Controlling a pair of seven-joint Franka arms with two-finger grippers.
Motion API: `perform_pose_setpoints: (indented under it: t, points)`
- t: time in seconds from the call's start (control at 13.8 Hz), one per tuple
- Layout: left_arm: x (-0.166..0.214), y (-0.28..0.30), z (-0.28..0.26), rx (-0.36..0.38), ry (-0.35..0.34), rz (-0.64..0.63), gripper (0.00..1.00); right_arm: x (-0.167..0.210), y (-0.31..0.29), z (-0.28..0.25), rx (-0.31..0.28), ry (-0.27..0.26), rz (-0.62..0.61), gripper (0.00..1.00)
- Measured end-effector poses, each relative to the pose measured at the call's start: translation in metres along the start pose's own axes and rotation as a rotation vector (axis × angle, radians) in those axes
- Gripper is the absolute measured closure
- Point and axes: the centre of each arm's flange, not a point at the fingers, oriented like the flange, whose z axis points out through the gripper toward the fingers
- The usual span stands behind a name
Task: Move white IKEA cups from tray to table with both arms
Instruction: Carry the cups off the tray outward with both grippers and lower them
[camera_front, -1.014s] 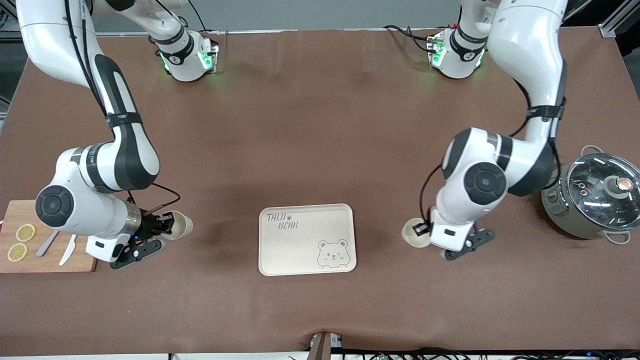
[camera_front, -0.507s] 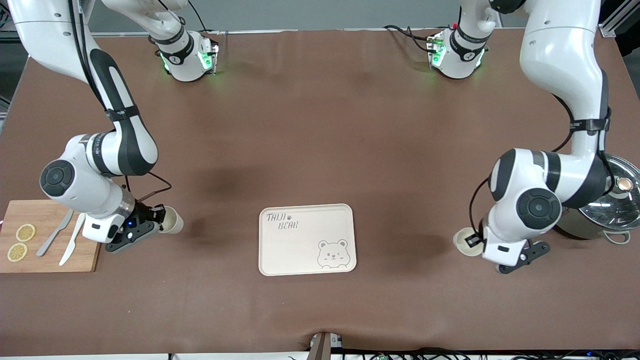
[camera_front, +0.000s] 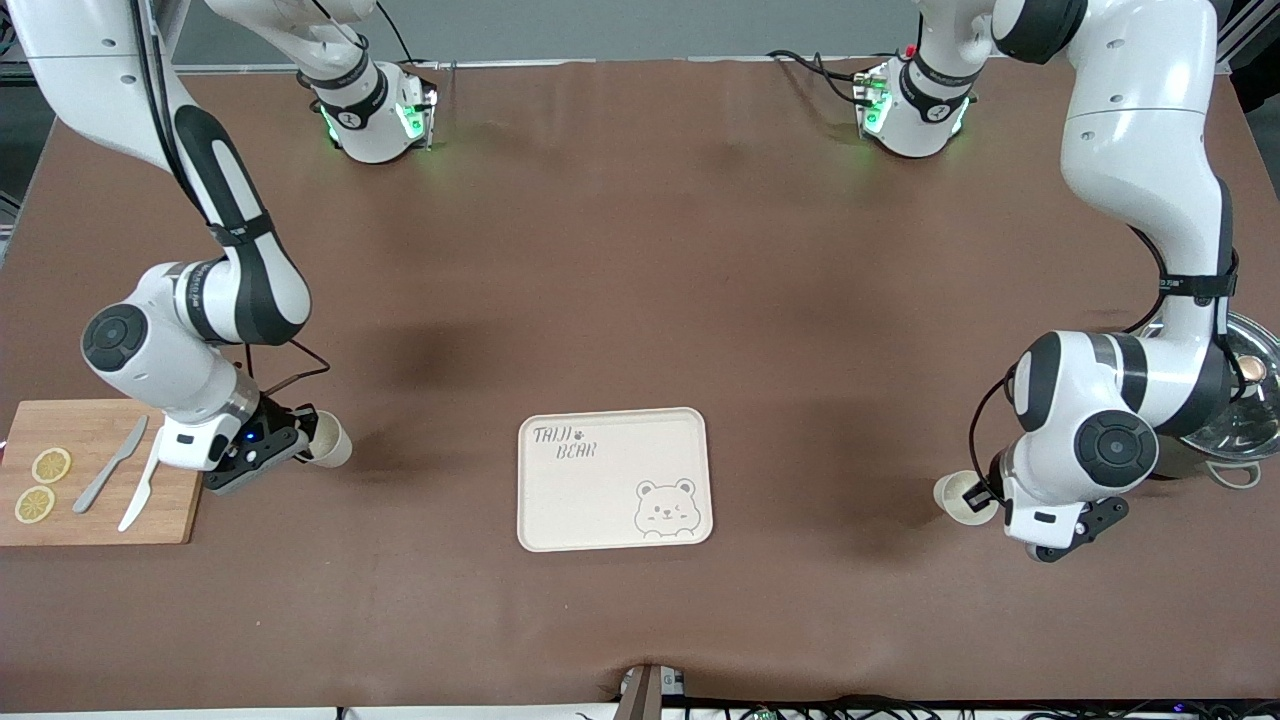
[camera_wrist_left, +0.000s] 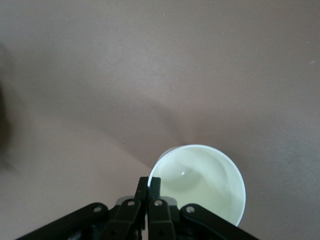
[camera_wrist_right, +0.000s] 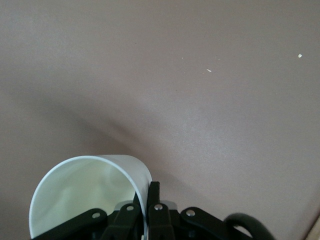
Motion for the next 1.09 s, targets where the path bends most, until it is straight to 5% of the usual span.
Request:
perform_pose_setpoints:
  t: [0.72,1.09]
  points:
    - [0.002,-0.001,0.021,-0.021,-0.029,-0.024,0.95,0.003,-0.019,0.037,0.000,0.019,-0.036,0.96]
    - [0.009,-0.008,0.027,-0.024,-0.028,-0.038,0.48,0.005,-0.024,0.043,0.001,0.021,-0.044,0.93]
